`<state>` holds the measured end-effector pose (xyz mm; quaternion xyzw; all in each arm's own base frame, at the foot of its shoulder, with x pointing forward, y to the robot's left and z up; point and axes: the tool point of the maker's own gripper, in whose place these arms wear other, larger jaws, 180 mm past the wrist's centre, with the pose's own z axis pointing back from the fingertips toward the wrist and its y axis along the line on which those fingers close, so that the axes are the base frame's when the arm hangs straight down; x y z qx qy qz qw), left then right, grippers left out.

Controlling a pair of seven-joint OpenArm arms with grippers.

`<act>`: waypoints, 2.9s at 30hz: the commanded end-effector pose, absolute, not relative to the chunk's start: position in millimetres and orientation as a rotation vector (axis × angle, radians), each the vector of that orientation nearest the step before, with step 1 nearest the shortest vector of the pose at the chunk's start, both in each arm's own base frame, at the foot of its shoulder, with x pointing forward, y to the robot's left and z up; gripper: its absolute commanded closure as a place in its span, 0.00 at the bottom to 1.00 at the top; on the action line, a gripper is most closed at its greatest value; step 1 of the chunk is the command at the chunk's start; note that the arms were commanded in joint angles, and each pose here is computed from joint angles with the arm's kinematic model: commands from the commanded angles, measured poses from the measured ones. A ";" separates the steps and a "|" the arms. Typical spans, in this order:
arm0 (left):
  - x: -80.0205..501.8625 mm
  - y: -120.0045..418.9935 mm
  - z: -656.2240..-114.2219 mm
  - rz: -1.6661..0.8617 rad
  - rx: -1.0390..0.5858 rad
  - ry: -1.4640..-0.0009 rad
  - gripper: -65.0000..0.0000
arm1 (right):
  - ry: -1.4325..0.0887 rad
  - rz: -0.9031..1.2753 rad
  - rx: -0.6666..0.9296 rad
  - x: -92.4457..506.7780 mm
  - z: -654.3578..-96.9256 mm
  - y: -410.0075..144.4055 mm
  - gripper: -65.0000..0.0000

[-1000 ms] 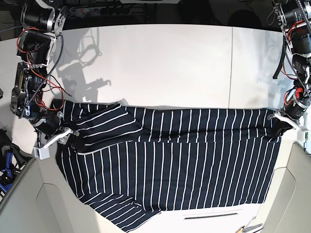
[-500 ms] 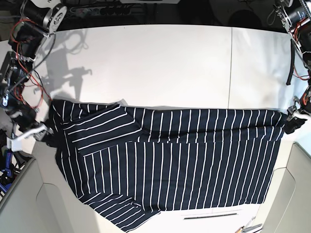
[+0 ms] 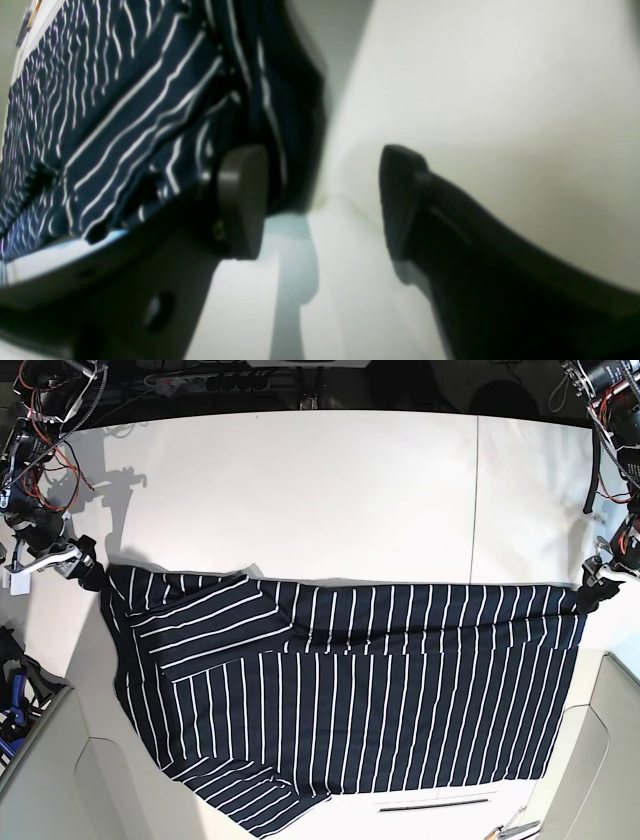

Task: Fold the T-shirt properly
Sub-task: 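Hold the lifted shoulder edge with both grippers, adjusting grip, then drag the shirt with both grippers toward the robot, then release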

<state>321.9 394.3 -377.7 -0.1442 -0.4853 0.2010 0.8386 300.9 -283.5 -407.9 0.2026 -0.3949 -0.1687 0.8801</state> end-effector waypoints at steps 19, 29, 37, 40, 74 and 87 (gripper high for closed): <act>329.2 390.8 -382.4 0.455 -0.307 -1.081 0.40 | -0.886 -0.294 0.547 329.2 -398.9 -224.7 0.46; 350.2 371.4 -381.7 0.409 -0.311 -1.091 0.40 | -0.890 -0.293 0.547 330.9 -397.3 -225.0 0.47; 363.6 376.8 -376.7 0.405 -0.255 -1.086 0.86 | -0.892 -0.292 0.548 331.2 -396.9 -224.9 0.96; 364.5 376.8 -375.6 0.404 -0.256 -1.089 1.00 | -0.899 -0.288 0.549 334.1 -394.4 -224.7 1.00; 273.4 364.3 -346.9 0.219 -0.279 -0.972 1.00 | -0.769 -0.059 0.413 261.0 -361.3 -246.8 1.00; 217.6 345.7 -360.3 0.202 -0.310 -0.869 1.00 | -0.670 -0.144 0.385 198.5 -374.7 -280.9 1.00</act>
